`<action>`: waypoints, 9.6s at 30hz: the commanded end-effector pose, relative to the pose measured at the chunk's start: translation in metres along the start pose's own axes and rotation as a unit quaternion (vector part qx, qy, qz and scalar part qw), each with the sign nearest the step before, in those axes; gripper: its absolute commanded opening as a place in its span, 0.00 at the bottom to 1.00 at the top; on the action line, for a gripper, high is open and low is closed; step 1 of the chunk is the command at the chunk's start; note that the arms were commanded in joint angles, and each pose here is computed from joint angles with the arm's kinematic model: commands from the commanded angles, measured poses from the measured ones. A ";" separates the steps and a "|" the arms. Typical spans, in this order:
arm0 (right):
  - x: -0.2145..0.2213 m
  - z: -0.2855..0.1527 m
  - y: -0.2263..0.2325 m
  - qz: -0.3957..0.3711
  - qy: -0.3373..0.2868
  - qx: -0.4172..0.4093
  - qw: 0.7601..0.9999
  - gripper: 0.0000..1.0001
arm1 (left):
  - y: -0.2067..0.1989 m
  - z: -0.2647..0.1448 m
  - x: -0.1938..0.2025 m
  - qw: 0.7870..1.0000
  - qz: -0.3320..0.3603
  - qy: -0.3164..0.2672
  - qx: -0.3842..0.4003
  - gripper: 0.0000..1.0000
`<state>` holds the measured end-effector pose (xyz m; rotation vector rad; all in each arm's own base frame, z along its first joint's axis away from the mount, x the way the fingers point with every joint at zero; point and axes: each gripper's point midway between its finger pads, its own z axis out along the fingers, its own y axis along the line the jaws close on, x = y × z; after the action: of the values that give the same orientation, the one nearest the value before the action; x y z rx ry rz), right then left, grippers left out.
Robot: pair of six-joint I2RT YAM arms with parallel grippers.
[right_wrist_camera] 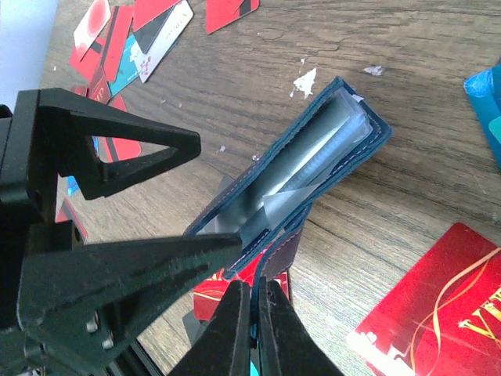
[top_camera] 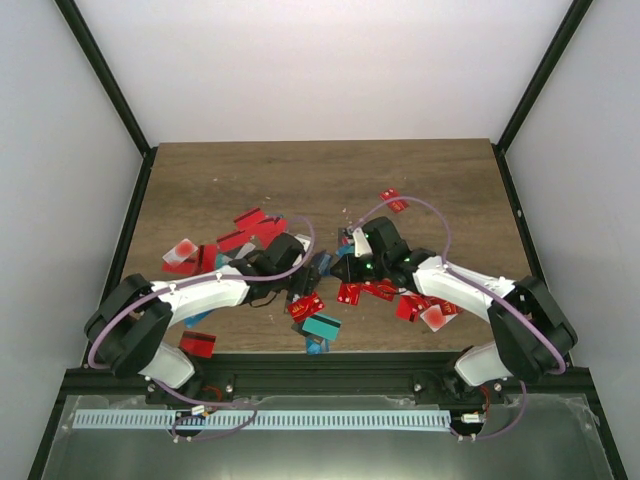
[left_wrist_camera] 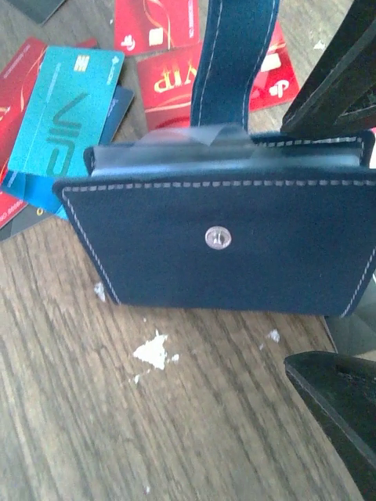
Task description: Put the credit cards into the card holder
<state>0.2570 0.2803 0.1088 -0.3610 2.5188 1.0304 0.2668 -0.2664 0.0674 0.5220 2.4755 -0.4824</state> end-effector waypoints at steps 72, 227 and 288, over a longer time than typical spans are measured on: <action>-0.002 0.044 -0.006 0.012 0.056 0.005 0.998 0.09 | 0.049 0.005 0.039 0.970 -0.238 -0.030 -0.033 0.04; 0.195 0.032 0.012 -0.026 0.200 -0.012 0.979 0.30 | -0.048 -0.048 0.207 0.948 -0.299 0.100 0.039 0.52; 0.208 0.035 0.009 -0.031 0.225 -0.009 0.974 0.29 | -0.041 -0.042 0.150 0.926 -0.356 -0.078 0.100 0.21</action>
<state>0.0931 0.3160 0.0250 -0.7295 2.7320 1.1795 0.0813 -0.2576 0.0092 -0.3018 2.5916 -1.0920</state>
